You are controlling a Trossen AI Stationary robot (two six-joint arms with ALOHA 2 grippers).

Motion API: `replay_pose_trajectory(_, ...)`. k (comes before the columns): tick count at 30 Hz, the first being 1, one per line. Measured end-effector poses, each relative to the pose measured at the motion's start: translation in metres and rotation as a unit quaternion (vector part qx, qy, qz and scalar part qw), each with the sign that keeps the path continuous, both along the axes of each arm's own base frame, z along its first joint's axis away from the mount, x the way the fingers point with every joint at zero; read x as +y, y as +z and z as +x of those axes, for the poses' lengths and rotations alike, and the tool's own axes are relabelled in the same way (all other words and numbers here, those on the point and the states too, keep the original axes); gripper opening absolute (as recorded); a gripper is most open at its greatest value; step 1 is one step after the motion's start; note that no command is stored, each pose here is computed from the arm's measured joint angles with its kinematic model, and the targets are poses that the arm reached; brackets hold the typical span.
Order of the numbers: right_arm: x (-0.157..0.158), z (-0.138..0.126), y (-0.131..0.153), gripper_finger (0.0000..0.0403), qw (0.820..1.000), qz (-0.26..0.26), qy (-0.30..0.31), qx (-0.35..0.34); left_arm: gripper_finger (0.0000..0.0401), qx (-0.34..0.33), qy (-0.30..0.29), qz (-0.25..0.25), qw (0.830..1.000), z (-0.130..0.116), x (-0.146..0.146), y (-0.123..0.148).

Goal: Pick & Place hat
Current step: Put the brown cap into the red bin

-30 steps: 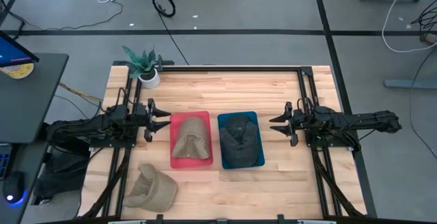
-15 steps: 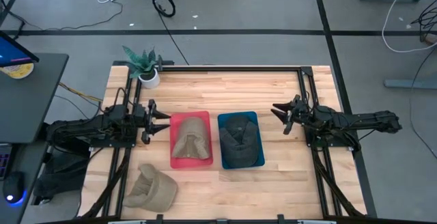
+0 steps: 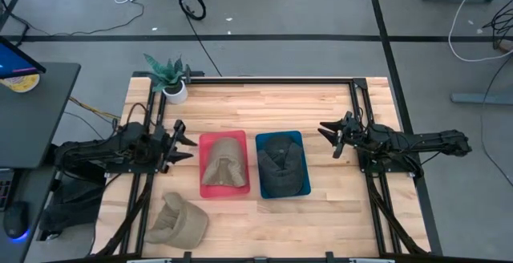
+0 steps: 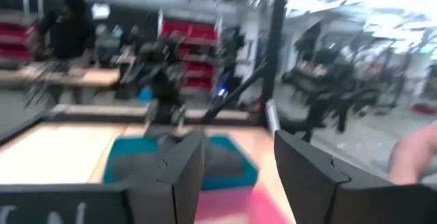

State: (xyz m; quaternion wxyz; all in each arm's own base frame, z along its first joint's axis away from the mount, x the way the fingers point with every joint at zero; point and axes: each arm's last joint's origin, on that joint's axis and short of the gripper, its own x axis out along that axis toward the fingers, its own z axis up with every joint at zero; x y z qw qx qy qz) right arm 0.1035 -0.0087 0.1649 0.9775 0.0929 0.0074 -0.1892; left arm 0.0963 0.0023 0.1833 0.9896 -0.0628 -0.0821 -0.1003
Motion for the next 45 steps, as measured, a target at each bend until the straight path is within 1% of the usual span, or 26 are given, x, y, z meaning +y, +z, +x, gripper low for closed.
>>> replay_pose_trajectory(5,0.0,0.0,0.0,0.0137,1.0,0.0,0.0,0.0,0.0181,-0.065,-0.026,0.006,0.998,-0.003,-0.004,0.012)
replay_pose_trajectory(7,0.0,0.0,0.0,0.0137,1.0,0.0,0.0,0.0,0.0181,-0.091,-0.06,0.006,0.994,-0.005,-0.008,0.017)
replay_pose_trajectory(9,0.0,0.0,0.0,0.0137,1.0,0.0,0.0,0.0,0.0181,-0.136,-0.103,0.007,0.985,-0.01,-0.013,0.025)
replay_pose_trajectory(12,0.0,0.0,0.0,0.0137,1.0,0.0,0.0,0.0,0.0181,-0.2,-0.146,0.001,0.969,-0.018,-0.018,0.037)
replay_pose_trajectory(15,0.0,0.0,0.0,0.0137,1.0,0.0,0.0,0.0,0.0181,-0.213,-0.175,-0.007,0.961,-0.021,-0.023,0.043)
replay_pose_trajectory(19,0.0,0.0,0.0,0.0137,1.0,0.0,0.0,0.0,0.0181,-0.225,-0.193,-0.028,0.955,-0.026,-0.027,0.055)
replay_pose_trajectory(23,0.0,0.0,0.0,0.0137,1.0,0.0,0.0,0.0,0.0181,-0.238,-0.209,-0.02,0.948,-0.029,-0.03,0.061)
replay_pose_trajectory(26,0.0,0.0,0.0,0.0137,1.0,0.0,0.0,0.0,0.0181,-0.239,-0.217,-0.017,0.946,-0.029,-0.033,0.064)
replay_pose_trajectory(30,0.0,0.0,0.0,0.0137,1.0,0.0,0.0,0.0,0.0181,-0.237,-0.223,-0.027,0.945,-0.029,-0.036,0.073)
replay_pose_trajectory(35,0.0,0.0,0.0,0.0137,1.0,0.0,0.0,0.0,0.0181,-0.222,-0.243,-0.01,0.944,-0.025,-0.044,0.088)
replay_pose_trajectory(38,0.0,0.0,0.0,0.0137,1.0,0.0,0.0,0.0,0.0181,-0.182,-0.239,-0.008,0.954,-0.018,-0.05,0.095)
replay_pose_trajectory(42,0.0,0.0,0.0,0.0137,1.0,0.0,0.0,0.0,0.0181,-0.1,-0.187,-0.017,0.977,-0.005,-0.058,0.104)
replay_pose_trajectory(45,0.0,0.0,0.0,0.0137,1.0,0.0,0.0,0.0,0.0181,-0.038,-0.155,-0.015,0.987,0.005,-0.067,0.11)
